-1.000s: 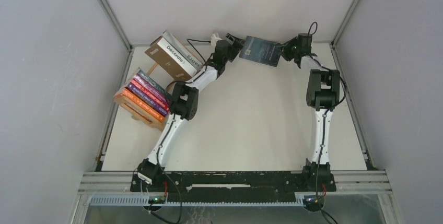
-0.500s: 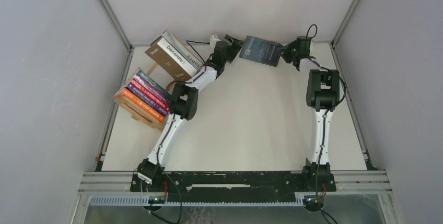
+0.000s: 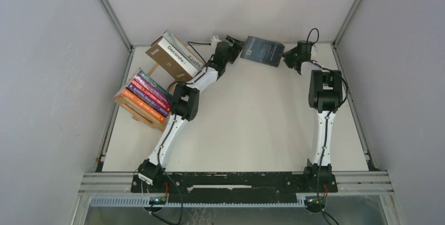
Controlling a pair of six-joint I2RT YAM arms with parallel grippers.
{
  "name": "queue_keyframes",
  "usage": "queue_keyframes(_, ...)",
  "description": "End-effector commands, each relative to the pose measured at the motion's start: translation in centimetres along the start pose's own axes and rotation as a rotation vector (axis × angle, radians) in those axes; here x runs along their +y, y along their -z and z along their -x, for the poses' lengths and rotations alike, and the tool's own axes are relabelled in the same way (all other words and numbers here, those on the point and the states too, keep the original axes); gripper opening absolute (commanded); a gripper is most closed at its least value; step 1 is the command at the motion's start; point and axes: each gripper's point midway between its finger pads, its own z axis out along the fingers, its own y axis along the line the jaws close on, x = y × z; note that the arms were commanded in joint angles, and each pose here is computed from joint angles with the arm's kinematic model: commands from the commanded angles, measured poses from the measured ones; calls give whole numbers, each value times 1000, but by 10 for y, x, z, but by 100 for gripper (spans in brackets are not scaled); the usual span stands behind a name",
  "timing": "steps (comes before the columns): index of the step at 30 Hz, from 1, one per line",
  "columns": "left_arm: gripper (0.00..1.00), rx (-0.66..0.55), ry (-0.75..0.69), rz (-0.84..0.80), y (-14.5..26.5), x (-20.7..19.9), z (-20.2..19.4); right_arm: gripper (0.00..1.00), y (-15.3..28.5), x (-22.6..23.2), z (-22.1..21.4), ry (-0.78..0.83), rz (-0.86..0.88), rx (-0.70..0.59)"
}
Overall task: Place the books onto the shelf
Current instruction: Move the book to the center of the board.
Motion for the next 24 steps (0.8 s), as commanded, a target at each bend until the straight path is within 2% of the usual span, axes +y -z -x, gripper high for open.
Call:
queue_keyframes(1, 90, -21, 23, -120, 3, -46, 16, 45, 19, 30, 21, 8, 50, -62)
queue_keyframes(8, 90, 2, 32, -148, 3, -49, 10, 45, 5, 35, -4, 17, 74, 24)
queue_keyframes(15, 90, 91, 9, -202, 9, -59, -7, 45, 0, 49, -19, 59, 121, 109)
queue_keyframes(24, 90, 191, -33, -258, 21, -76, -27, 45, 2, 43, -44, 94, 122, 250)
